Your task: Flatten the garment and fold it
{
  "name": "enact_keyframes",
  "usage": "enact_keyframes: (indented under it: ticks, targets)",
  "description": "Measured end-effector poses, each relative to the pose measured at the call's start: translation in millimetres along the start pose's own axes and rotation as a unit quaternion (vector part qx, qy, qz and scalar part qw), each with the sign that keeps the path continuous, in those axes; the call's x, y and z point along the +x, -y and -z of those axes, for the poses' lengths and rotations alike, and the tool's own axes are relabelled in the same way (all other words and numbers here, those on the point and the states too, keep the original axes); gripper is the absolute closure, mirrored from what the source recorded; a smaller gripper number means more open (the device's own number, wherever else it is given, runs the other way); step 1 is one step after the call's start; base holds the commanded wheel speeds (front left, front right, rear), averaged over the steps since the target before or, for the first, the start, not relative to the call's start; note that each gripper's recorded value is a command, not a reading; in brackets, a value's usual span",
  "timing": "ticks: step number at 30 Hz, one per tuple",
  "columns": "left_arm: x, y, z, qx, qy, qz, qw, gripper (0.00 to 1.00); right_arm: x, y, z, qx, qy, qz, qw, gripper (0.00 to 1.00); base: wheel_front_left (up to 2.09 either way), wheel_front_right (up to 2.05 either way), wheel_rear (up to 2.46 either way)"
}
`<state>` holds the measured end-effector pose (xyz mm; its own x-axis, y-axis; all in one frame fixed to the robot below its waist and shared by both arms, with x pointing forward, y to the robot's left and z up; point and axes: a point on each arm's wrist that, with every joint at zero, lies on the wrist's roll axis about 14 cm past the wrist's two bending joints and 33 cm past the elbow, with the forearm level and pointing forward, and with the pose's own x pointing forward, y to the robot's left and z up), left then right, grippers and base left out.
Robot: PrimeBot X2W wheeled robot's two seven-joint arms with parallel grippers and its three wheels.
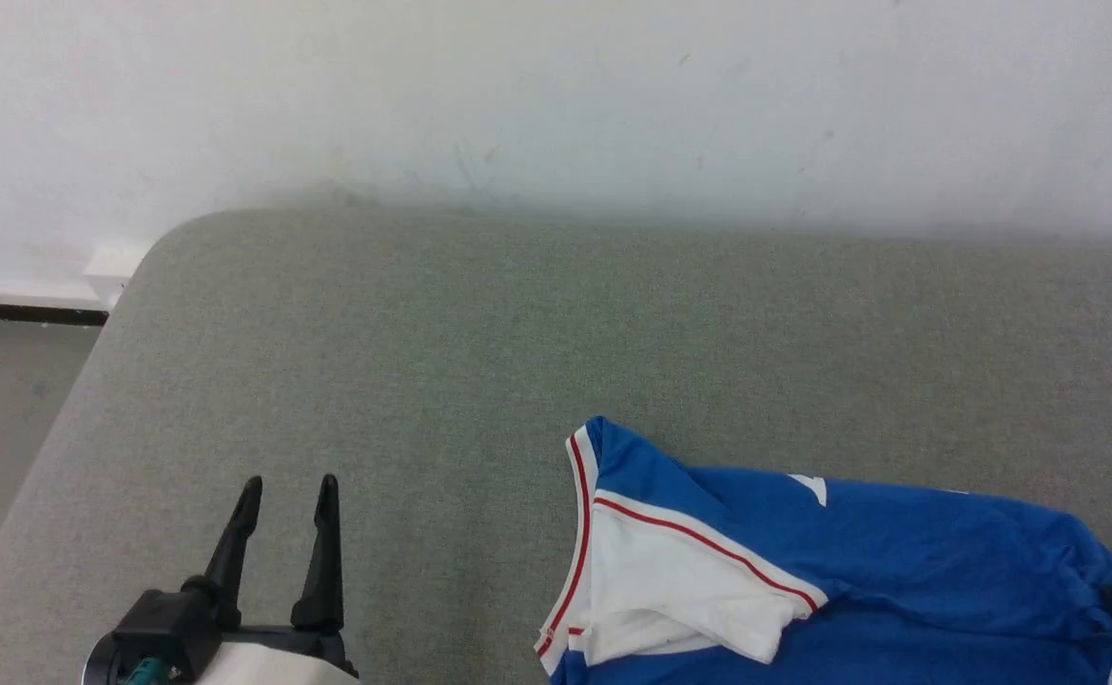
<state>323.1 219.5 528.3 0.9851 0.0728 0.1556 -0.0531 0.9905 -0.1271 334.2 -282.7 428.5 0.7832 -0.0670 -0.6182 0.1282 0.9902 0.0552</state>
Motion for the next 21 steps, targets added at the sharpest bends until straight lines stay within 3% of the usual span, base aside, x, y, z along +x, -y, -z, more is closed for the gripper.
enact_keyframes:
  ticks: [8,16,21]
  targets:
    - [-16.1,-7.7,-7.7,-0.001,0.011,-0.015,1.0,0.0,-23.0,-109.8,-27.5,-0.021,0.025,-0.155,0.987,1.0,0.0,0.0,0.0]
    - [-28.1,-21.7,-9.4,0.0,0.012,-0.042,0.999,0.0,-42.8,-217.0,-34.6,-0.043,0.024,-0.3,0.953,1.0,0.0,0.0,0.0]
    - [-33.6,-28.2,-7.2,0.001,0.007,-0.055,0.998,0.0,-40.3,-260.0,-36.1,-0.053,0.02,-0.348,0.936,1.0,0.0,0.0,0.0]
